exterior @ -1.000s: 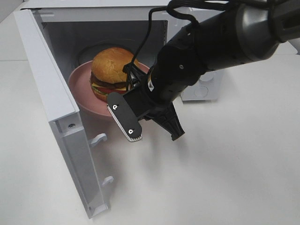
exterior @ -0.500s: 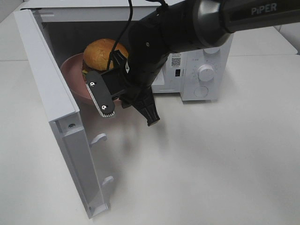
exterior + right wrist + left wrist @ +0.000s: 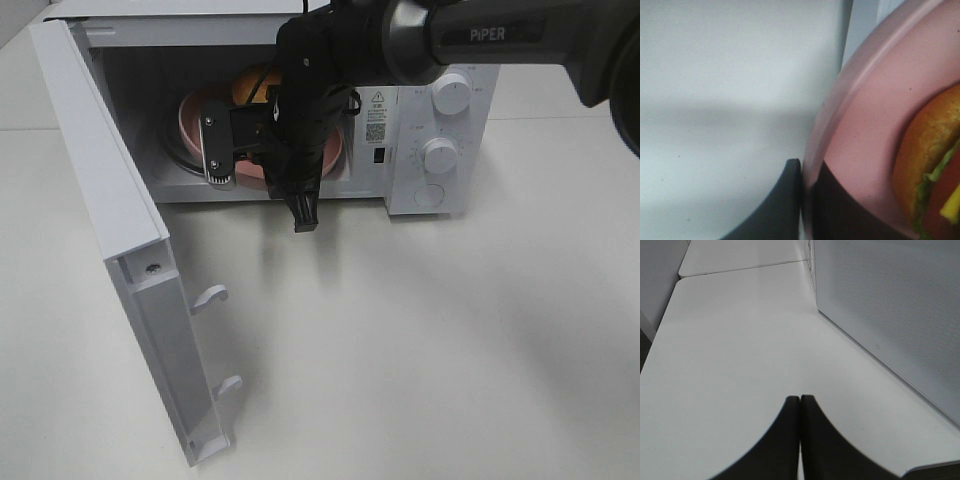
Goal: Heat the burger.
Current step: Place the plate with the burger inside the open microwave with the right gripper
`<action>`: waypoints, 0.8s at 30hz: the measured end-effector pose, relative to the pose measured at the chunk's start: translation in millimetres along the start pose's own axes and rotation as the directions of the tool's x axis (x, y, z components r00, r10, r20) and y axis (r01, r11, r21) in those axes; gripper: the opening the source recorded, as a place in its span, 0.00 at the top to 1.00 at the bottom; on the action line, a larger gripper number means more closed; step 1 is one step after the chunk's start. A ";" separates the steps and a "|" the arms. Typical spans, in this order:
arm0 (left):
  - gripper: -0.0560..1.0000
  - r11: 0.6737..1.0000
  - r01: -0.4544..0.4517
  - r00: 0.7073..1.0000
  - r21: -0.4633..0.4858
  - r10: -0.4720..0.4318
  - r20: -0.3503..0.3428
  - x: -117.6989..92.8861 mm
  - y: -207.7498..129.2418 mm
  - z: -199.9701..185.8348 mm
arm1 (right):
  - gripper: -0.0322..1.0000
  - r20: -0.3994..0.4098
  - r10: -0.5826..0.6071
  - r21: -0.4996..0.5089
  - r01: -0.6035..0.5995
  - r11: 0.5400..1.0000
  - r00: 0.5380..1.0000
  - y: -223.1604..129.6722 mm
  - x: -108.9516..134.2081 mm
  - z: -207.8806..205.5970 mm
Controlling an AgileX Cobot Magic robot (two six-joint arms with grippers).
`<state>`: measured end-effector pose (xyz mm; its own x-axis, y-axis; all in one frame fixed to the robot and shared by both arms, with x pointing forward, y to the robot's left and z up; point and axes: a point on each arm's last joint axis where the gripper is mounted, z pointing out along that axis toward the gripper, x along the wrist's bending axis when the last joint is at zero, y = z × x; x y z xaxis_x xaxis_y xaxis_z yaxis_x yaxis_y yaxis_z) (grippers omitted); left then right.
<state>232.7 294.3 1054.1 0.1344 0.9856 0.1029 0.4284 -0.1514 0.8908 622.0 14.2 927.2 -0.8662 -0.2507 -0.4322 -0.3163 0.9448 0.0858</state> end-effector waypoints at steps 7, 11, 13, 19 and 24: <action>0.95 1.000 0.000 1.000 0.000 0.000 0.000 0.0 0.0 0.0 | 0.95 0.002 0.048 -0.001 -0.048 0.999 0.999 1.2 -1.9 4.5; 0.95 1.000 0.000 1.000 0.000 0.000 0.000 0.0 0.0 0.0 | 0.95 0.003 0.104 -0.001 -0.104 0.995 0.995 1.2 -2.0 4.5; 0.95 1.000 0.000 1.000 0.000 0.000 0.000 0.0 0.0 0.0 | 0.95 0.003 0.116 -0.001 -0.116 0.993 0.993 1.2 -2.0 4.5; 0.95 1.000 0.000 1.000 0.000 0.000 0.000 0.0 0.0 0.0 | 0.88 -0.014 0.148 0.003 -0.148 0.989 0.989 1.3 -1.6 3.2; 0.95 1.000 0.000 1.000 0.000 0.000 0.000 0.0 0.0 0.0 | 0.76 -0.029 0.192 -0.006 -0.193 0.981 0.981 2.6 -1.2 0.6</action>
<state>232.7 294.3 1054.1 0.1344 0.9856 0.1029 0.4284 -0.1514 0.8908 622.4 17.1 927.3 -0.9217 -0.0702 -0.3815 -0.1459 0.9740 0.1731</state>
